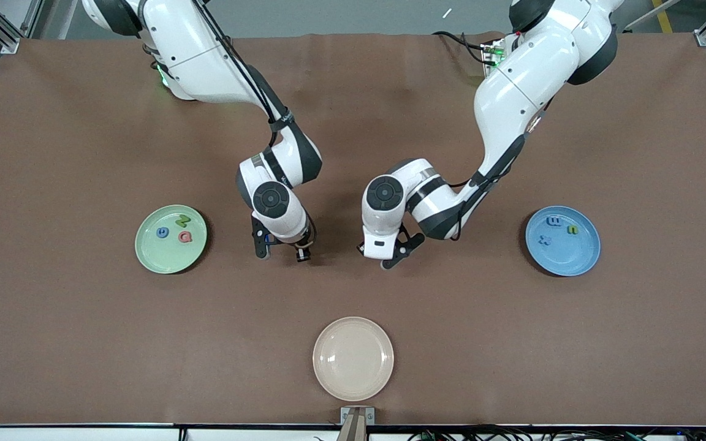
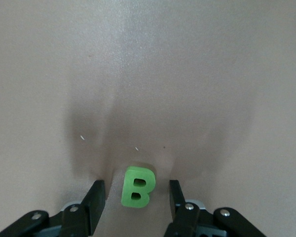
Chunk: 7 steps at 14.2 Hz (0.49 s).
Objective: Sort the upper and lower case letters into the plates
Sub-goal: 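Grasp green q with the left gripper while the right gripper grasps green B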
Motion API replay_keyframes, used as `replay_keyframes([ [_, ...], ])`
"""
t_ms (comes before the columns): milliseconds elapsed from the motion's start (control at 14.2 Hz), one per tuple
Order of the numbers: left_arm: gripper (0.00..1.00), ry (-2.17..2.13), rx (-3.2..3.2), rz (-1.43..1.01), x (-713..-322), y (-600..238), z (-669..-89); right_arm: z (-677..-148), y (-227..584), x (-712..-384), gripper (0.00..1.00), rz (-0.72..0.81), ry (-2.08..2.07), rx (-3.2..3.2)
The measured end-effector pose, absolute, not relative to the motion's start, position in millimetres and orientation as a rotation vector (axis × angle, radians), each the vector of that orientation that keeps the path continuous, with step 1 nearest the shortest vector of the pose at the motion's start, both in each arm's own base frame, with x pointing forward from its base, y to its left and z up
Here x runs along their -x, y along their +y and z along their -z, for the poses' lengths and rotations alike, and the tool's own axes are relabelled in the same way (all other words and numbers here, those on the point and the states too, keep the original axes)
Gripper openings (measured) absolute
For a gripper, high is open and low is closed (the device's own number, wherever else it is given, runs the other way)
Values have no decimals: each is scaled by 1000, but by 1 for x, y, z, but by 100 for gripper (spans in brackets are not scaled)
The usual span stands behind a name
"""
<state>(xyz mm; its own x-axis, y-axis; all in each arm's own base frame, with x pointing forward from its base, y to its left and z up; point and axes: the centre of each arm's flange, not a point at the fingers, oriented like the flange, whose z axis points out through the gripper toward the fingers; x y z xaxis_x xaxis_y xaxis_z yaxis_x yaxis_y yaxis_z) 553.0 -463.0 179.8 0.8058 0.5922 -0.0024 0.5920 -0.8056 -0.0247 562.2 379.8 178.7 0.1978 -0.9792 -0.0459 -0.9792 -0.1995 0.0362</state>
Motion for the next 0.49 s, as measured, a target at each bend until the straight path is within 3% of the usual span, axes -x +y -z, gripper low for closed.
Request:
replay_keyframes([
  [140, 28, -869, 2955, -49, -560, -450, -198, -179, 380, -563, 55, -90, 1986, 2430],
  [281, 28, -765, 2954, -88, -570, -433, -232, -181, 381, -564, 38, -88, 1984, 2427],
  [351, 28, -711, 2962, -93, -576, -421, -250, -180, 381, -564, 38, -88, 1984, 2428],
  [492, 28, -599, 2984, -92, -589, -393, -280, -181, 380, -565, 26, -87, 1985, 2428],
])
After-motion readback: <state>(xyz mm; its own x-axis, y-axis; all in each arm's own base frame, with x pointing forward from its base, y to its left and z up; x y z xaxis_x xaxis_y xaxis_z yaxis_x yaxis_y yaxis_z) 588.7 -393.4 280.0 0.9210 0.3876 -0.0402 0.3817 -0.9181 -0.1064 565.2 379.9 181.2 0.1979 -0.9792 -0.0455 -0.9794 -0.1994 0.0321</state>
